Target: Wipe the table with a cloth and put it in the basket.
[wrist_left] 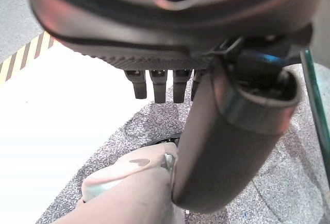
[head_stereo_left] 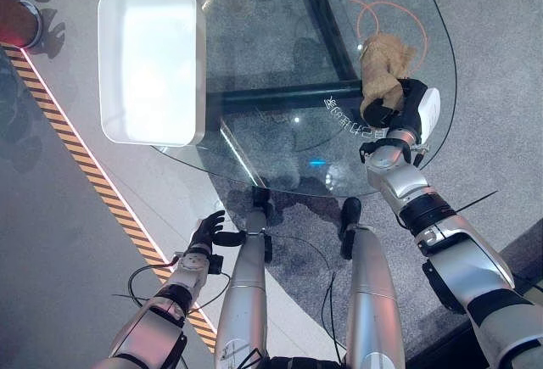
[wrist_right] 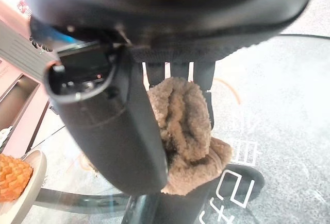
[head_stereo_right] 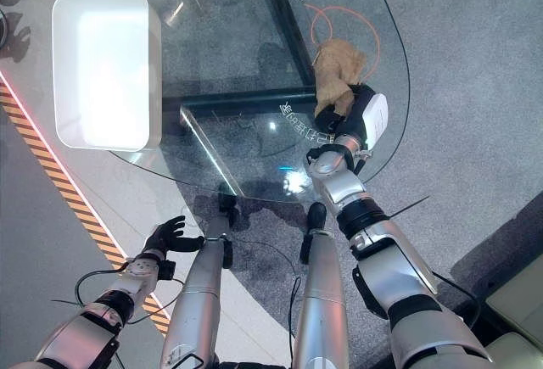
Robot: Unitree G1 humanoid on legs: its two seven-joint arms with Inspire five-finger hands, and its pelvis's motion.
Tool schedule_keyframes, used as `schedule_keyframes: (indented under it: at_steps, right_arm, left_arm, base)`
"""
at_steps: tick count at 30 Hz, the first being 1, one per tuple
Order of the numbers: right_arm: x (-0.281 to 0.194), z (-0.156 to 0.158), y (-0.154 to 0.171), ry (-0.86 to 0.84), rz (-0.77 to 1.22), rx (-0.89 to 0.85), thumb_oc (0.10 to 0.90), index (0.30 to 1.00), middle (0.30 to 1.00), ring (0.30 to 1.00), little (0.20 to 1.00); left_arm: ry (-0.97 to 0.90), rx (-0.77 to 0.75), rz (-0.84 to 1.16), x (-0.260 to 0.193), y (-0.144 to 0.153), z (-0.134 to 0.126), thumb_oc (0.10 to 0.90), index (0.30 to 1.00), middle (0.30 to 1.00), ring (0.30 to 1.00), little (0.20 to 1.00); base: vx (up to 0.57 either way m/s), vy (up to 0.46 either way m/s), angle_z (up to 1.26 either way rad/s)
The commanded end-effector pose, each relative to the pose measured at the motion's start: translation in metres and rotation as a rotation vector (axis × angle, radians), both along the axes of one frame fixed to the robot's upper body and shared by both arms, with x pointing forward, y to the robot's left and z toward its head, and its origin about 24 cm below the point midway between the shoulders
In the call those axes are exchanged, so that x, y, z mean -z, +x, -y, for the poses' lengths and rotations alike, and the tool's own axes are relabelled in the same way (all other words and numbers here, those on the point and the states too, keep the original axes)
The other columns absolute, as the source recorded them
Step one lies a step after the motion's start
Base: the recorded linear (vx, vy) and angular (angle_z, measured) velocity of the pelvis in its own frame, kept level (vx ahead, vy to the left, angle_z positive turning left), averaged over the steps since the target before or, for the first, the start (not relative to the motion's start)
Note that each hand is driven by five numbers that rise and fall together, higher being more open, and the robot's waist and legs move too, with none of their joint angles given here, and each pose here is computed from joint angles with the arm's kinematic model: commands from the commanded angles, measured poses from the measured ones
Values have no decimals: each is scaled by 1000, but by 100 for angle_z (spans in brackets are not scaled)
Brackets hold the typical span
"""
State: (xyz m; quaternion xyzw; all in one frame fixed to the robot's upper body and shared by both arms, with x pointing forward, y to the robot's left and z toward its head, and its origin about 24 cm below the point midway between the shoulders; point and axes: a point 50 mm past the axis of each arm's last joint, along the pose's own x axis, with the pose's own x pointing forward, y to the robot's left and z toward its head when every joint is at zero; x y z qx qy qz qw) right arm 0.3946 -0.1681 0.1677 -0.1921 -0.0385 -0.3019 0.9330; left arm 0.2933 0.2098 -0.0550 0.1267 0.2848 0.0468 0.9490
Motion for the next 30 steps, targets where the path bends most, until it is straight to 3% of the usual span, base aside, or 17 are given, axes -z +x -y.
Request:
schedule_keyframes:
  at_steps: [1,13,19,30]
  right_arm:
    - [-29,-14,5,-78,98,-64,100,300,300,300,200]
    - [-55,-22,8,-274,139,-94,100,300,300,300,200]
    - [-79,-43,9,-445,178,-165,100,300,300,300,200]
    - [-79,-81,6,-635,163,-311,100,300,300,300,200]
  left_arm:
    - [31,-1,-73,16,-15,2,800,900,900,900,900]
    - [33,18,-79,16,-16,5,800,900,900,900,900]
    - [31,33,-68,12,-11,8,800,900,900,900,900]
    - [29,56,-68,12,-10,13,800,900,900,900,900]
  base:
    - [0,0,0]
    - [0,0,0]
    - [0,0,0]
    - [1,7,6]
